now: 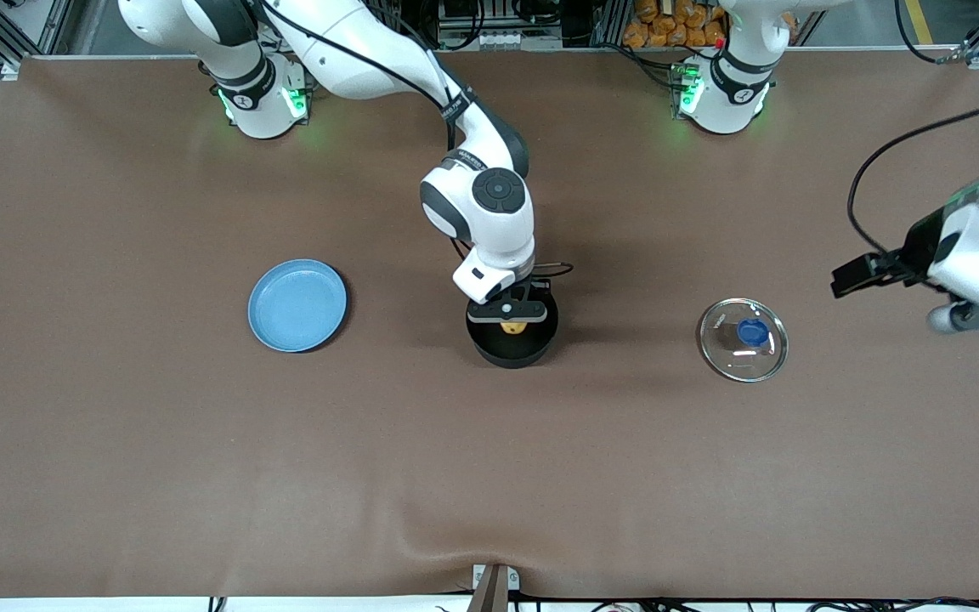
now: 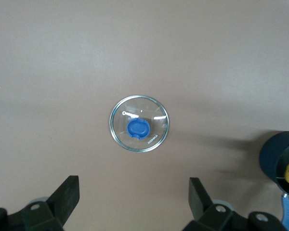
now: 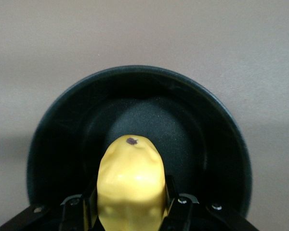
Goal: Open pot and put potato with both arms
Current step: 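Carry the potato over the saucepan and lower it in with the right gripper, then open the right gripper to release the potato into the saucepan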
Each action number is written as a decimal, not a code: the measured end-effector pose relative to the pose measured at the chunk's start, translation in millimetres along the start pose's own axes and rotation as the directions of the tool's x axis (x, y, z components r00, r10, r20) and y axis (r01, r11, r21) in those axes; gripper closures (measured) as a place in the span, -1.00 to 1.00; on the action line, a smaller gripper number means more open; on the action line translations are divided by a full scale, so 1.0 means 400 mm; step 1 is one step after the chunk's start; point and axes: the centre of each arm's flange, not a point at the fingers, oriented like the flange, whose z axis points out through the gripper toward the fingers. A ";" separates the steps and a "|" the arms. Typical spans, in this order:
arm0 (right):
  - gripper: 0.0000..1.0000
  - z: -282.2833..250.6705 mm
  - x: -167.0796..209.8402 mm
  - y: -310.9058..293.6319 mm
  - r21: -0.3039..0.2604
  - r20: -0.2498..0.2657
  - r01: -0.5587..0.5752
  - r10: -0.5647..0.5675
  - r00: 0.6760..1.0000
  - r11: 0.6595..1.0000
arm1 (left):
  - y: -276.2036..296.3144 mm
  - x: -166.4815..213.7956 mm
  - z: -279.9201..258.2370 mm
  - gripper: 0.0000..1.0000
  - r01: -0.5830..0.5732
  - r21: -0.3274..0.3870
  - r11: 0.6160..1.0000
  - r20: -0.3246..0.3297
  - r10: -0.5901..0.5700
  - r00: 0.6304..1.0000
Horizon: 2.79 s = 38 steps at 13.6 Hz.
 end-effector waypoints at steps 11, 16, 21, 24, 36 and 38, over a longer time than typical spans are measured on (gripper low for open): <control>-0.65 0.044 -0.002 0.002 0.001 -0.006 0.001 -0.001 1.000 1.000 | -0.013 -0.112 -0.163 -1.00 0.003 -0.024 1.000 -0.043 -0.004 0.999; -1.00 0.028 0.008 -0.003 0.010 -0.017 -0.001 0.001 1.000 1.000 | -0.019 -0.144 -0.207 -1.00 0.003 -0.038 0.999 -0.058 -0.005 0.998; -0.98 -0.160 0.079 0.013 0.003 -0.021 -0.037 0.037 0.999 0.999 | -0.024 -0.151 -0.191 -1.00 -0.008 -0.034 0.999 -0.020 0.007 1.000; -0.99 -0.416 0.157 0.107 -0.010 0.003 -0.074 0.074 0.997 0.997 | -0.019 -0.156 -0.181 -1.00 -0.030 -0.028 0.999 0.005 0.030 1.000; -1.00 -1.052 0.244 0.814 -0.054 0.149 0.092 -0.083 0.985 0.994 | 0.016 -0.168 -0.173 -1.00 -0.056 -0.023 0.998 0.015 0.056 0.998; -1.00 -1.105 0.233 0.948 -0.048 0.143 0.105 -0.097 0.985 0.993 | 0.020 -0.172 -0.167 -1.00 -0.059 -0.020 0.998 0.021 0.060 0.998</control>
